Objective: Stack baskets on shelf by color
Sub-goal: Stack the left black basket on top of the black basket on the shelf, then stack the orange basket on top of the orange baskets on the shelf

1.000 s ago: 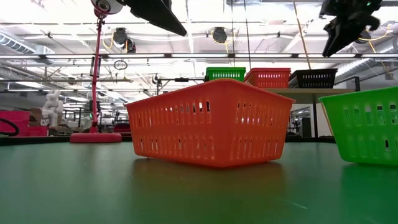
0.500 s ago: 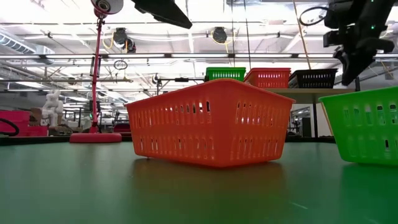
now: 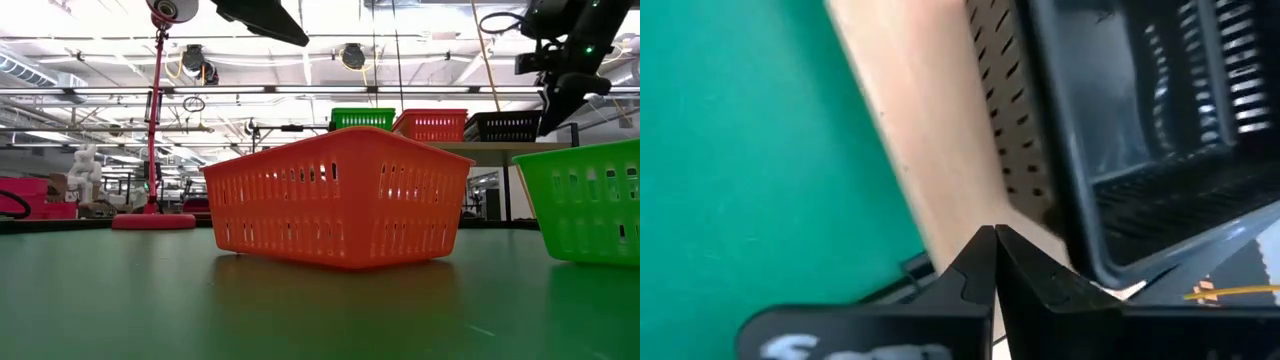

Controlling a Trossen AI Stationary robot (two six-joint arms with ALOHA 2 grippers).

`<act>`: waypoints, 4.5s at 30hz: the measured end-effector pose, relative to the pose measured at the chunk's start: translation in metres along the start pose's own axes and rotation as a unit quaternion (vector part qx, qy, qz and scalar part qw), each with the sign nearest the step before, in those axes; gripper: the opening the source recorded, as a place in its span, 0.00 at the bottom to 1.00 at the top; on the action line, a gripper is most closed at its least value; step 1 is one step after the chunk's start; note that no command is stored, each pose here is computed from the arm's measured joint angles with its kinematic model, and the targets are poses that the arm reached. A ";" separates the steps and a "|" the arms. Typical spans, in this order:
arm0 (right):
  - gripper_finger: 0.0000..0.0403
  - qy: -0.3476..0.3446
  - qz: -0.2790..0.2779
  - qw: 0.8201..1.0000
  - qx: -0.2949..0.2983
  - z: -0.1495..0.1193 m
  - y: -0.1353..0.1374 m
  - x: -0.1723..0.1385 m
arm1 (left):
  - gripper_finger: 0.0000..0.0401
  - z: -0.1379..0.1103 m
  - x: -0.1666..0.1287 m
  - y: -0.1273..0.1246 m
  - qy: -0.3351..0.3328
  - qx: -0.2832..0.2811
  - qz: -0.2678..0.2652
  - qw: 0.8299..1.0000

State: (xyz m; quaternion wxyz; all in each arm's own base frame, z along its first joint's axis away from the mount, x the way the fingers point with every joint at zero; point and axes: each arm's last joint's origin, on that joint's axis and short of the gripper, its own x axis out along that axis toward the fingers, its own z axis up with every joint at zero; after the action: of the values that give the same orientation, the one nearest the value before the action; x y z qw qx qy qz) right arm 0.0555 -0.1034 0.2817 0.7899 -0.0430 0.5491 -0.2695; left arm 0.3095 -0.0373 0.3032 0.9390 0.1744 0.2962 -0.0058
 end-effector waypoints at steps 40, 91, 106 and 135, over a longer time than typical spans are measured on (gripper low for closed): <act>0.00 -0.333 0.207 0.903 0.176 0.020 0.048 -0.058 | 0.46 0.001 0.029 -0.059 0.007 -0.007 -0.080 0.997; 0.00 -0.340 0.360 0.864 -0.094 0.098 0.250 -0.036 | 0.17 -0.008 0.117 -0.217 0.161 -0.125 0.003 0.979; 0.10 -0.347 0.247 0.888 -0.175 0.143 0.297 -0.025 | 0.09 0.018 0.074 -0.166 0.178 0.011 -0.002 0.984; 0.02 -0.221 0.283 0.918 -0.168 0.164 0.310 0.014 | 0.19 0.021 0.075 -0.151 0.175 0.084 -0.009 0.981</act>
State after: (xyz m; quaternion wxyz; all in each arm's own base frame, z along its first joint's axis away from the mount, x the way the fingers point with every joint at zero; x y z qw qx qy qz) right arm 0.3219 0.1162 0.2215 0.9156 -0.0767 0.3870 0.0777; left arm 0.3662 -0.1792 0.2282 0.8547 0.2480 0.4560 -0.0082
